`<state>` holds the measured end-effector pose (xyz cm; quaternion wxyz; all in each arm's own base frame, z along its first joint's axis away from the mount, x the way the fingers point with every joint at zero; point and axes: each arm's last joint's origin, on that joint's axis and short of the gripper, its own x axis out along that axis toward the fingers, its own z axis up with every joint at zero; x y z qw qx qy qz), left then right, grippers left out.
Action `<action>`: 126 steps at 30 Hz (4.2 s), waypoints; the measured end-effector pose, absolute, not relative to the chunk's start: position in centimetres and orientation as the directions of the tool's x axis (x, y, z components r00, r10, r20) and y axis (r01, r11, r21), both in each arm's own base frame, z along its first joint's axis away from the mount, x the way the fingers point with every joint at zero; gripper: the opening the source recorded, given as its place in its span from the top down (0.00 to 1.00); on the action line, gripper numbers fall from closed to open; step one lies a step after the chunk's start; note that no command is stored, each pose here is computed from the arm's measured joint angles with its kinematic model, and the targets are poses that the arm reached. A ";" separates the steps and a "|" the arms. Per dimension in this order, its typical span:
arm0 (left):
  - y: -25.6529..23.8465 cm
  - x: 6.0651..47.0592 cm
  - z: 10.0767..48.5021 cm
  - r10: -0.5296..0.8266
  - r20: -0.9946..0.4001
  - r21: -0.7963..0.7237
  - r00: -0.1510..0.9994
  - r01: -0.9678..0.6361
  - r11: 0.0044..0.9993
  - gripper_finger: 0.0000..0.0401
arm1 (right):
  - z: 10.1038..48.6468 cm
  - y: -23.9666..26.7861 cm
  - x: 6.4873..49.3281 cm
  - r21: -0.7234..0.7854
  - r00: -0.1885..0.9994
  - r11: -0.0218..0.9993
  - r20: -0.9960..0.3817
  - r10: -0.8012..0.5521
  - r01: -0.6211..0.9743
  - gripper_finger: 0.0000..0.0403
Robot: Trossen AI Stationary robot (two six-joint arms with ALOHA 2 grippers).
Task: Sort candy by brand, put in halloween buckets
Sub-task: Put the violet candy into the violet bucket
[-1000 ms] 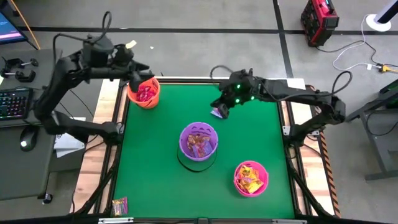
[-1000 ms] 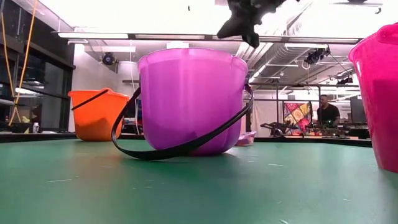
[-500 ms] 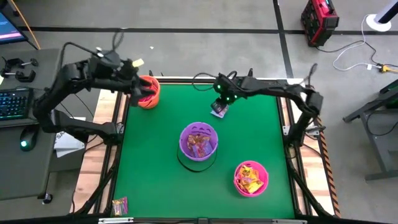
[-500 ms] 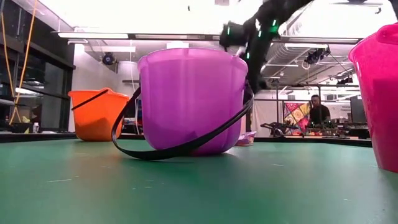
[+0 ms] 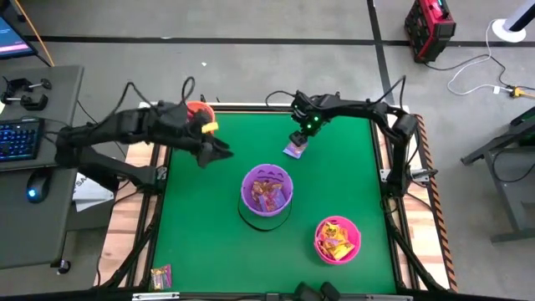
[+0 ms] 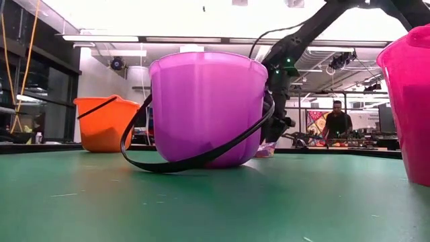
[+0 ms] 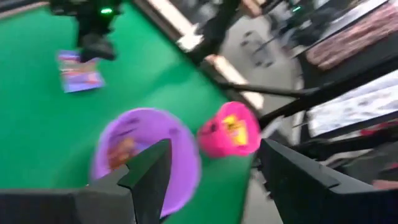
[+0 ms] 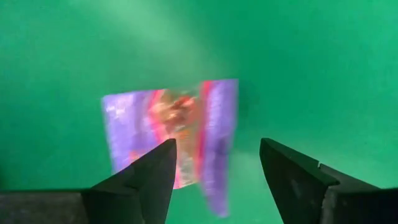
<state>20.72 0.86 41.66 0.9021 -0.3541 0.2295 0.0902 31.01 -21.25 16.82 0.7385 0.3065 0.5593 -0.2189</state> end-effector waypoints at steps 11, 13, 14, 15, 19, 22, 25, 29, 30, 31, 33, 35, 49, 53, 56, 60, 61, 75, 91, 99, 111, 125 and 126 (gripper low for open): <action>-6.1 22.4 39.2 -0.036 -0.389 -0.715 0.921 -0.277 0.642 0.42 | 16.4 -18.8 32.3 0.212 0.250 0.789 -0.965 0.077 0.576 0.45; -7.3 22.3 38.8 -0.033 -0.392 -0.722 0.919 -0.285 0.630 0.42 | 16.1 -18.5 32.5 0.170 0.224 0.801 -0.973 0.046 0.574 0.49; -7.8 22.2 38.6 -0.030 -0.394 -0.725 0.919 -0.290 0.625 0.42 | 16.0 -18.4 32.6 0.160 0.214 0.808 -0.976 0.043 0.567 0.52; -8.3 22.0 38.3 -0.026 -0.399 -0.727 0.917 -0.299 0.618 0.42 | 15.8 -18.2 32.7 0.146 0.201 0.816 -0.979 0.037 0.559 0.57; -9.7 21.3 37.6 0.003 -0.412 -0.736 0.911 -0.335 0.588 0.42 | 15.6 -17.2 33.2 0.113 0.180 0.853 -0.983 0.023 0.510 0.83; -10.6 20.8 37.7 0.024 -0.400 -0.745 0.916 -0.339 0.575 0.42 | 16.1 -16.9 33.3 0.109 0.191 0.873 -0.981 0.018 0.475 0.97; -11.1 20.5 37.7 0.044 -0.388 -0.744 0.921 -0.341 0.575 0.42 | 18.2 -16.6 32.8 0.095 0.224 0.882 -0.974 -0.012 0.461 0.99; -11.5 20.2 37.7 0.051 -0.382 -0.741 0.923 -0.339 0.579 0.42 | 22.8 -15.8 31.6 0.111 0.343 0.896 -0.938 -0.048 0.430 1.00; -11.6 20.1 37.7 0.051 -0.385 -0.739 0.922 -0.341 0.582 0.42 | 24.1 -15.3 31.3 0.133 0.390 0.903 -0.920 -0.040 0.408 1.00; -11.6 20.1 37.6 0.052 -0.387 -0.737 0.921 -0.343 0.583 0.42 | 25.4 -14.6 31.0 0.161 0.437 0.913 -0.899 -0.021 0.376 1.00; -11.4 20.1 37.6 0.065 -0.393 -0.727 0.917 -0.353 0.589 0.42 | 28.0 -13.0 30.4 0.220 0.533 0.934 -0.845 0.038 0.283 1.00; -11.1 20.3 37.5 0.084 -0.393 -0.715 0.916 -0.362 0.598 0.42 | 30.1 -11.0 30.0 0.266 0.607 0.947 -0.788 0.107 0.178 1.00; -8.1 21.8 37.5 0.081 -0.428 -0.684 0.900 -0.382 0.621 0.42 | 31.5 1.3 33.6 0.059 0.723 0.994 -0.683 0.109 -0.093 0.98; -8.1 21.9 37.5 0.069 -0.431 -0.704 0.900 -0.384 0.597 0.42 | 29.5 1.5 34.4 0.091 0.661 0.994 -0.742 0.109 -0.062 0.84; -8.1 21.9 37.5 0.067 -0.427 -0.711 0.902 -0.381 0.591 0.42 | 29.0 1.6 34.7 0.088 0.651 0.994 -0.752 0.105 -0.059 0.68; -8.2 21.9 37.5 0.047 -0.430 -0.723 0.902 -0.375 0.581 0.42 | 29.9 1.5 34.5 0.025 0.689 0.997 -0.722 0.065 -0.068 0.47; -8.2 21.9 37.4 0.021 -0.440 -0.735 0.898 -0.373 0.566 0.42 | 30.4 1.3 34.2 0.020 0.696 0.998 -0.716 0.057 -0.062 0.42; -20.9 20.5 25.2 -0.491 -0.867 -0.308 -0.091 -0.676 0.670 0.46 | 34.3 -4.6 29.3 -0.058 0.646 0.979 -0.743 -0.174 0.198 0.27; -25.1 20.0 15.1 -0.442 -0.737 -0.127 -0.512 -0.537 0.834 0.49 | 34.4 -5.7 29.5 -0.034 0.668 0.975 -0.723 -0.177 0.221 0.27; -23.5 18.0 13.2 -0.490 -0.694 -0.162 -0.527 -0.550 0.820 0.49 | 34.4 -5.7 29.5 -0.002 0.664 0.967 -0.727 -0.175 0.254 0.27; -21.8 16.0 10.0 -0.482 -0.695 -0.102 -0.534 -0.591 0.800 0.49 | 34.3 -5.7 29.4 0.025 0.656 0.959 -0.735 -0.174 0.282 0.27; -22.3 15.0 9.3 -0.524 -0.665 -0.183 -0.532 -0.564 0.805 0.97 | 34.0 -5.7 29.1 0.030 0.626 0.955 -0.761 -0.169 0.294 0.27; -22.3 15.3 9.3 -0.528 -0.667 -0.194 -0.525 -0.562 0.804 0.97 | 34.0 -5.7 29.1 0.026 0.627 0.957 -0.761 -0.169 0.289 0.27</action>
